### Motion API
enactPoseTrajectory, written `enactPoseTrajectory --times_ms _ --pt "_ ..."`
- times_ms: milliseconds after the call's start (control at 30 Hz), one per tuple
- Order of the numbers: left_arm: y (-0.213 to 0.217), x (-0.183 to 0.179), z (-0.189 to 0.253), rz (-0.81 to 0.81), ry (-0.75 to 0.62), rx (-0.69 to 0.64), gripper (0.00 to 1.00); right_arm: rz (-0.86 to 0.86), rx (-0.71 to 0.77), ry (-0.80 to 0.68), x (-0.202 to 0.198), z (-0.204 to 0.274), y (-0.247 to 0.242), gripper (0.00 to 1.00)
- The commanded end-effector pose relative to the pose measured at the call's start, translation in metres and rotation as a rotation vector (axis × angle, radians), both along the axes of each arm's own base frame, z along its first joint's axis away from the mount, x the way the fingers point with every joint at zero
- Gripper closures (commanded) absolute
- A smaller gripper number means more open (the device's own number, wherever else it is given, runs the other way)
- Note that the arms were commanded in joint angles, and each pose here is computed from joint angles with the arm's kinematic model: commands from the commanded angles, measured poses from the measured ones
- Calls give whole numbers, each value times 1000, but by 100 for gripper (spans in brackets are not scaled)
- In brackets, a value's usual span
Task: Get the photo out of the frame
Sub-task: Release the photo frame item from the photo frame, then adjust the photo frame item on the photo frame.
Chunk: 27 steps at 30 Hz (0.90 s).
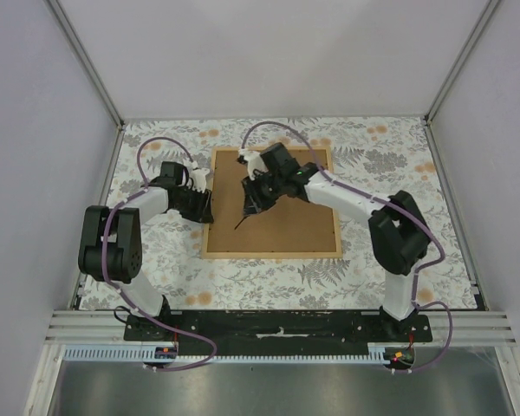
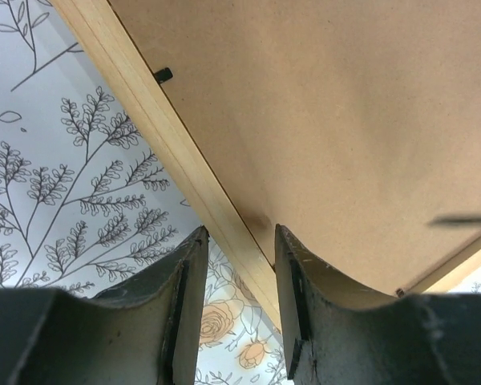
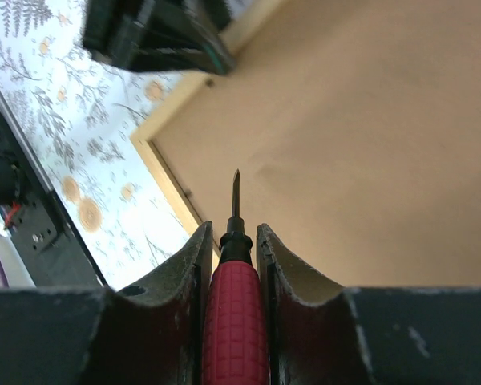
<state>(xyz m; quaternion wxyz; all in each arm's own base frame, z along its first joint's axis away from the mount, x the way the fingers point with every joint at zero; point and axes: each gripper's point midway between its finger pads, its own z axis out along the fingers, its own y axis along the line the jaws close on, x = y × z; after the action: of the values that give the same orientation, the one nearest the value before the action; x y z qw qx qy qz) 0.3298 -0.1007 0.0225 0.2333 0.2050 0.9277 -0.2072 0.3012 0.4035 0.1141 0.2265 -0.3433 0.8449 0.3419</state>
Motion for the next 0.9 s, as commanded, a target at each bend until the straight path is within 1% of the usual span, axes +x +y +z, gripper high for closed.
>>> enactPoseTrajectory --times_ms 0,100,167,267,333,433,533,767,867 --pt "-4 5 36 -40 -60 -12 55 41 71 -146 6 50 -49 100" --pt "-2 4 48 -56 -70 22 55 -15 2 -184 13 29 -83 100" --pt "-2 2 54 -69 -64 37 55 -40 -28 -182 16 13 -96 100" --pt "1 0 46 -67 -45 105 55 -80 -56 -169 23 -8 -104 100" --pt "2 -4 34 -60 -8 150 55 -94 -64 -152 28 -17 -105 100" --pt "1 -10 15 -53 51 189 54 -102 -78 -143 31 -24 -107 100" --pt "2 -14 6 -42 85 210 52 -106 -80 -137 32 -27 -110 100" --pt "14 -16 1 0 110 272 51 -114 -74 -135 34 -27 -114 100" --pt "15 -20 4 2 110 273 51 -113 -76 -128 34 -30 -115 100"
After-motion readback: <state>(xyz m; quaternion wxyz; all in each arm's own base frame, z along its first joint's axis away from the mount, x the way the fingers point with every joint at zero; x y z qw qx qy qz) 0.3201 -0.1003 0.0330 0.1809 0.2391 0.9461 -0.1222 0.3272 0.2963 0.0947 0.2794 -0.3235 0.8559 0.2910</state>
